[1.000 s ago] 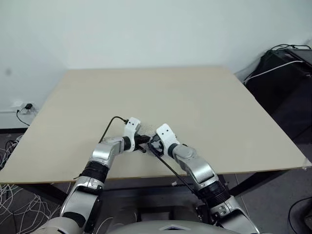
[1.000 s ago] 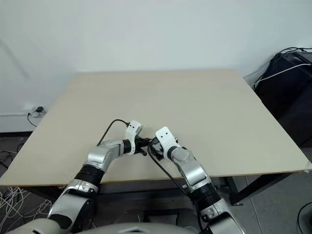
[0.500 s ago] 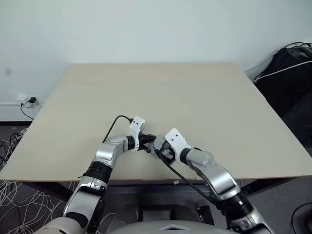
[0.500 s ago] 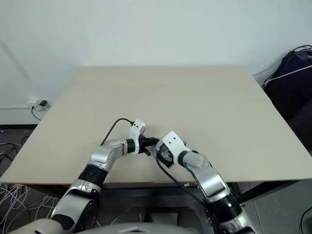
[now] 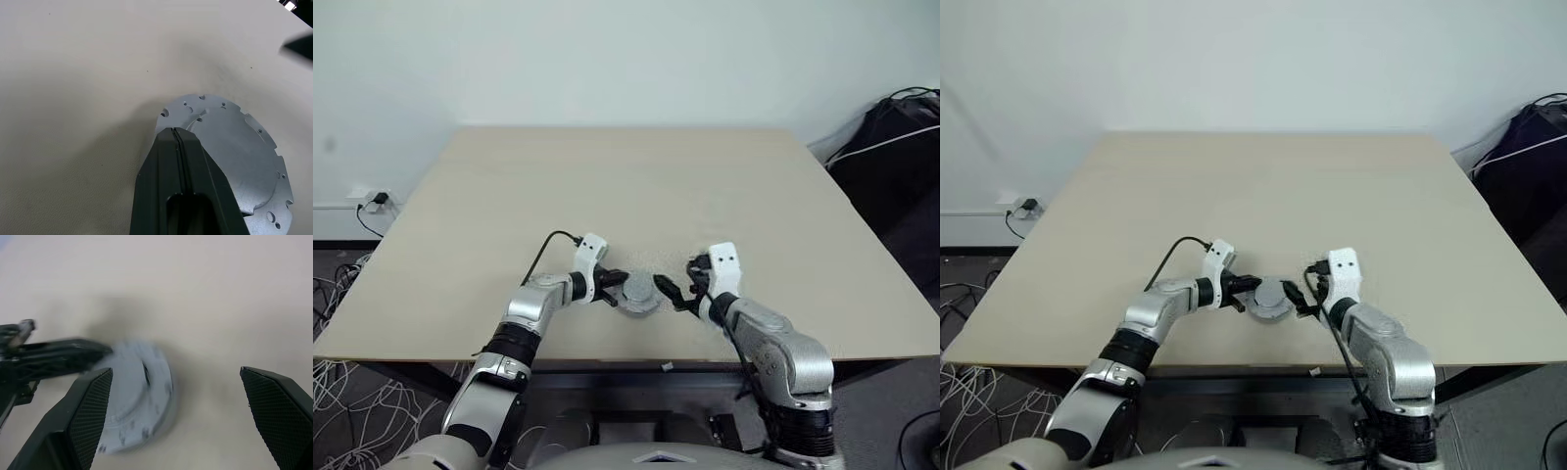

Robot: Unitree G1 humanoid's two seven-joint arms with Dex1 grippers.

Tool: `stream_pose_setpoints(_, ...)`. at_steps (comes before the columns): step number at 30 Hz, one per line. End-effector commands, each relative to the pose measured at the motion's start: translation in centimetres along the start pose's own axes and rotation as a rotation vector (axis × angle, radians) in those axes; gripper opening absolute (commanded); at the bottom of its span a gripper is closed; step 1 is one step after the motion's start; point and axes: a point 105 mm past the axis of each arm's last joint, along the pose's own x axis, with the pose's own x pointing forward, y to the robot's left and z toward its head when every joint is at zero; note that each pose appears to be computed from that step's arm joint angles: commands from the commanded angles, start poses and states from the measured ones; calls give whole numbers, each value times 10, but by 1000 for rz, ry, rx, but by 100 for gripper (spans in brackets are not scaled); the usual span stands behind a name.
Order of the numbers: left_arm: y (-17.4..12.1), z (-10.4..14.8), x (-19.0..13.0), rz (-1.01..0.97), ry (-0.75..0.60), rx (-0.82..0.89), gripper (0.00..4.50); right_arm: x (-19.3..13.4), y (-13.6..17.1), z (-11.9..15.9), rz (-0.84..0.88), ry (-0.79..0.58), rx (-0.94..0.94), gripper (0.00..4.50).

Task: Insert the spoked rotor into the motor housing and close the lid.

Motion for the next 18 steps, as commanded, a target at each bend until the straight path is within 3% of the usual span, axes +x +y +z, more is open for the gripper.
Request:
stream_pose_setpoints(1,0,-13,3,1,55,-5,0,2,12,1,60,21,105,449)
stream_pose_setpoints(18,0,-15,1,0,54,-10,0,26,29,-13,216,91,483,449)
